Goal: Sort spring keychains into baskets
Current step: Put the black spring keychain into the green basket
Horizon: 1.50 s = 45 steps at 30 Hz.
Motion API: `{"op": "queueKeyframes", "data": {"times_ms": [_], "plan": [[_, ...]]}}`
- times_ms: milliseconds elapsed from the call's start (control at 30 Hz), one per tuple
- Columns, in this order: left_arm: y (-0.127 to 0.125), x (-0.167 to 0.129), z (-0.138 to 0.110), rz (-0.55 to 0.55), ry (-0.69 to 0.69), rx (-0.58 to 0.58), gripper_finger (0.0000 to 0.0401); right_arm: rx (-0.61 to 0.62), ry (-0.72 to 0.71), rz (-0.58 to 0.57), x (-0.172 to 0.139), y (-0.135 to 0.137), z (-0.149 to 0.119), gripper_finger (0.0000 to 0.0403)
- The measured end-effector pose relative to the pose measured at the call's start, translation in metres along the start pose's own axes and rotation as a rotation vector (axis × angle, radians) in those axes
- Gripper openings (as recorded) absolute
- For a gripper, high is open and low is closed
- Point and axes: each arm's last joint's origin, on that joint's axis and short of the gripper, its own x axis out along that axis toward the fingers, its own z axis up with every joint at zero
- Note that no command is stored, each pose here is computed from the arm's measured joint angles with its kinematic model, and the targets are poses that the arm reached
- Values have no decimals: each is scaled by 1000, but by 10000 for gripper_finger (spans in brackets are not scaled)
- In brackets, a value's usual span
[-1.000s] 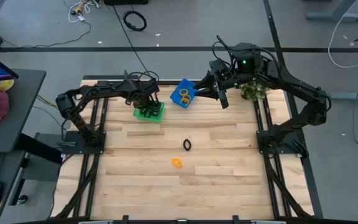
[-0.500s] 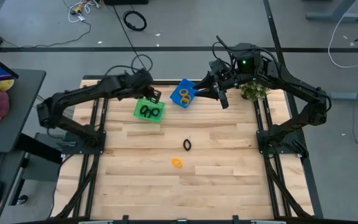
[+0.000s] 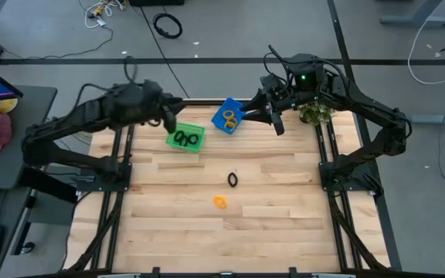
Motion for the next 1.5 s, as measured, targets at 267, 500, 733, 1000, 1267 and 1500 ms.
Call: {"op": "queueKeyframes", "data": {"times_ms": [267,500,733,1000,1267,1500], "plan": [[-21,-25,18,-226,-216,211,51,-2,0,0,0,0,0,146],[-32,-19,14,-497,-293,218,8,48,55,-4,0,0,-6,146],[-32,-14,11,-543,-345,208,5,89,105,-7,0,0,-11,146],[-30,-13,12,-538,-338,190,4,137,187,-38,3,6,-21,146],[-30,-12,10,-536,-321,195,3,194,337,-148,29,14,-56,146],[-30,-12,10,-533,-326,213,2,268,384,-241,46,14,-74,146]]}}
